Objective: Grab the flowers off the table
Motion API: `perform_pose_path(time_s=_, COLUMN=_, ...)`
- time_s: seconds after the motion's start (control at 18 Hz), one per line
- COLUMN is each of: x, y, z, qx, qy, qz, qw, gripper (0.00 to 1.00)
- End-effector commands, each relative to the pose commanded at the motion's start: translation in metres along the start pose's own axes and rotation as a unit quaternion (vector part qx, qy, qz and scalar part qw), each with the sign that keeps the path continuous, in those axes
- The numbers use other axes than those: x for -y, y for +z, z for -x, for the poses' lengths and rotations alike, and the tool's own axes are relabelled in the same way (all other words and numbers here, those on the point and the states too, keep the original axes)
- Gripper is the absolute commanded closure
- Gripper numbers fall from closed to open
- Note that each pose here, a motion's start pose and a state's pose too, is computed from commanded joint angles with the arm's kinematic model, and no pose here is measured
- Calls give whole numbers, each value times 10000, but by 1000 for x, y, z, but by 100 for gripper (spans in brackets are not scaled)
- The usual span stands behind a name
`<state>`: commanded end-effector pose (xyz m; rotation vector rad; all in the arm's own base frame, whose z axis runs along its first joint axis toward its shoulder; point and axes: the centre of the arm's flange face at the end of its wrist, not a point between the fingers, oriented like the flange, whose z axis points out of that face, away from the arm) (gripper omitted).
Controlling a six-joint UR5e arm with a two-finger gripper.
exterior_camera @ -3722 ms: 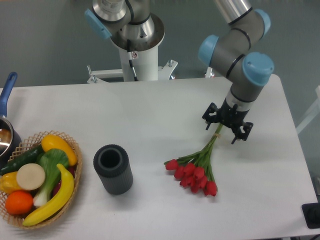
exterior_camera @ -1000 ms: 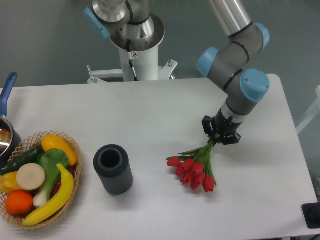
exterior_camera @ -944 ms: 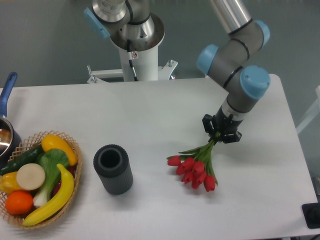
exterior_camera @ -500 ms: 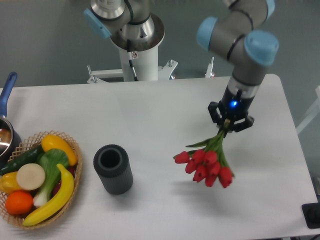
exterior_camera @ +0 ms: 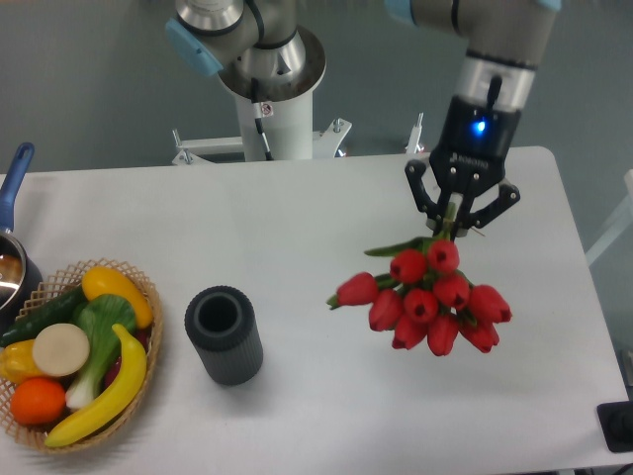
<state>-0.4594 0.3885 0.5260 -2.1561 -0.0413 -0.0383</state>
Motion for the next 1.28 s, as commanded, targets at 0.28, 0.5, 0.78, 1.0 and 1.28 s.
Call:
perform_pose_path(time_s=0.28, x=14, y=4, z=-10, qx=-484, qy=68, qz=-722, qw=9962, gripper=79)
perform_pose_path(time_s=0.5, x=15, y=11, z=-9, qx=-733, qy=-7, qz=-965, qw=9926, gripper=79)
perform_pose_path(time_s=0.78, x=15, y=14, z=-13, qx=-786, qy=-14, qz=-990, qw=9920, gripper=79)
perform_pose_path(time_s=1.0, x=14, y=10, z=-10, qx=-765, qy=-29, qz=-1027, qw=9918, gripper=79)
perform_pose_path(time_s=1.28, x=12, y=9, z=-10, qx=-811, qy=-70, qz=-1108, qw=9905, gripper=79)
